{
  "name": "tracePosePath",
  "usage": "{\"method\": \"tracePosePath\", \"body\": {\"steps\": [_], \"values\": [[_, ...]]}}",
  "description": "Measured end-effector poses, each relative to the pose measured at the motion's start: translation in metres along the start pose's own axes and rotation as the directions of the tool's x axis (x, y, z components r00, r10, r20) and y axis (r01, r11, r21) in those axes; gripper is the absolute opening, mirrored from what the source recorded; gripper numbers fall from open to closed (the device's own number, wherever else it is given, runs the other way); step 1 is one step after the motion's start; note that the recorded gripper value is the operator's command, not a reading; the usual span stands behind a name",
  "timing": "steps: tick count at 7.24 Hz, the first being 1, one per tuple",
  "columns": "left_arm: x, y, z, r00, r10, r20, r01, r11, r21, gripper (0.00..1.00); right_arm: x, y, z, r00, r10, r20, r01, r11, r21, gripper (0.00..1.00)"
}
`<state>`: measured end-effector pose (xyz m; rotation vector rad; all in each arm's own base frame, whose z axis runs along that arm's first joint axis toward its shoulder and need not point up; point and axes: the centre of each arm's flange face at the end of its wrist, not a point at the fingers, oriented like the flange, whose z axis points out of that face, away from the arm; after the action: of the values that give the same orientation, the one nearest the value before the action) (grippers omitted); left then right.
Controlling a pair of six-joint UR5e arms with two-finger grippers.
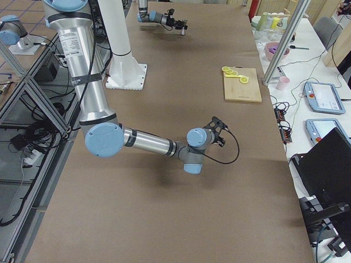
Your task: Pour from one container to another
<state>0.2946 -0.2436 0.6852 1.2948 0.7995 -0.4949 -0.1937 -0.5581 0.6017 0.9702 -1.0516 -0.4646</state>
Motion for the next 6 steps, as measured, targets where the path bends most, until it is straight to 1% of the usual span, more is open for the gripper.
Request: {"method": "tracePosePath", "body": {"steps": [2,3,4,6], "values": [[0.001,-0.001,0.0,1.0,-0.002,-0.001,0.002,1.0,0.001,0.14,0.002,-0.023,-0.003,0.998,-0.04,0.038,0.041,0.999,-0.034,0.0],[0.002,-0.004,-0.001,1.0,-0.007,-0.002,0.007,1.0,0.001,0.04,0.005,-0.029,-0.007,0.995,-0.085,0.06,0.088,0.995,-0.055,0.0],[0.003,-0.008,-0.002,1.0,-0.014,-0.005,0.014,1.0,0.002,0.0,0.009,-0.032,-0.015,0.989,-0.122,0.083,0.127,0.99,-0.065,0.0],[0.008,-0.024,-0.005,1.0,-0.02,-0.013,0.02,1.0,0.003,0.0,0.014,-0.033,-0.035,0.981,-0.155,0.12,0.163,0.985,-0.061,0.0]]}}
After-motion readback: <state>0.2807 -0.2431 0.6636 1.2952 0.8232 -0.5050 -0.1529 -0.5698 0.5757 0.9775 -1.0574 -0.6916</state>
